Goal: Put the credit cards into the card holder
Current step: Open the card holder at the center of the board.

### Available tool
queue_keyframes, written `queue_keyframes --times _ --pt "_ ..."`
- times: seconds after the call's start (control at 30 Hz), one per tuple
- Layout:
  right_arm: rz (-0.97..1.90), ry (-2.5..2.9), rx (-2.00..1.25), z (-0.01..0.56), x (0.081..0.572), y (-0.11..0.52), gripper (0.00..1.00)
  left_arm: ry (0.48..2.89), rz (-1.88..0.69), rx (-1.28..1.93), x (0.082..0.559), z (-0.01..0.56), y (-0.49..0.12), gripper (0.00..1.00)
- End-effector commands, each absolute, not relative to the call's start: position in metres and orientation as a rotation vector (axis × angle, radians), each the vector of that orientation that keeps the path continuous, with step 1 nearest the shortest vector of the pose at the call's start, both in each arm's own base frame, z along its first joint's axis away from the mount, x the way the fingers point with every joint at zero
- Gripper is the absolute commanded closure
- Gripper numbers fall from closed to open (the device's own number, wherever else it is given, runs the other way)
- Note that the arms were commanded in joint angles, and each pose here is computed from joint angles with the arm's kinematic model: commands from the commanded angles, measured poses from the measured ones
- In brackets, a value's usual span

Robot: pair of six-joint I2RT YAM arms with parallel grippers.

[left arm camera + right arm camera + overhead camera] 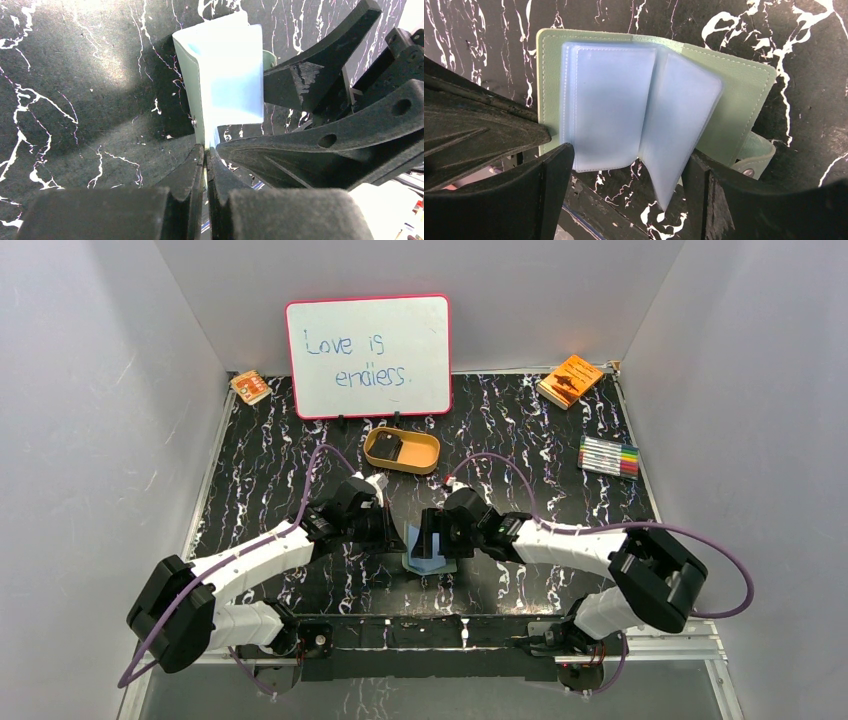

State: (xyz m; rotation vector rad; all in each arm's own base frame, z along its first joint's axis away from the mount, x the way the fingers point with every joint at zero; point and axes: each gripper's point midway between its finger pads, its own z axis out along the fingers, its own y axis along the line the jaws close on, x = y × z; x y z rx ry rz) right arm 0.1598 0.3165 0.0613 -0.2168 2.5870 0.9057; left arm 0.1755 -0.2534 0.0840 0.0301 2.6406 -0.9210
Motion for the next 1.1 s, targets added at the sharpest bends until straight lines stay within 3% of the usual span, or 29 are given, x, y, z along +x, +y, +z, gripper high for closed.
queue_keyframes --times 0.0,0.17,0.5,1.07 --pt "0.953 2.546 -0.223 0.076 0.169 0.334 0.15 2.601 -0.964 0.066 0.177 0.103 -0.26 1.0" --pt "0.901 2.592 -0.207 0.063 0.168 0.329 0.19 2.6 -0.962 0.065 0.178 0.103 -0.26 1.0" --pt "1.001 2.446 -0.226 0.089 0.168 0.326 0.07 2.607 -0.954 0.062 0.177 0.1 -0.258 1.0" --pt "0.984 2.523 -0.258 0.074 0.166 0.334 0.07 2.611 -0.958 0.054 0.177 0.1 -0.259 1.0"
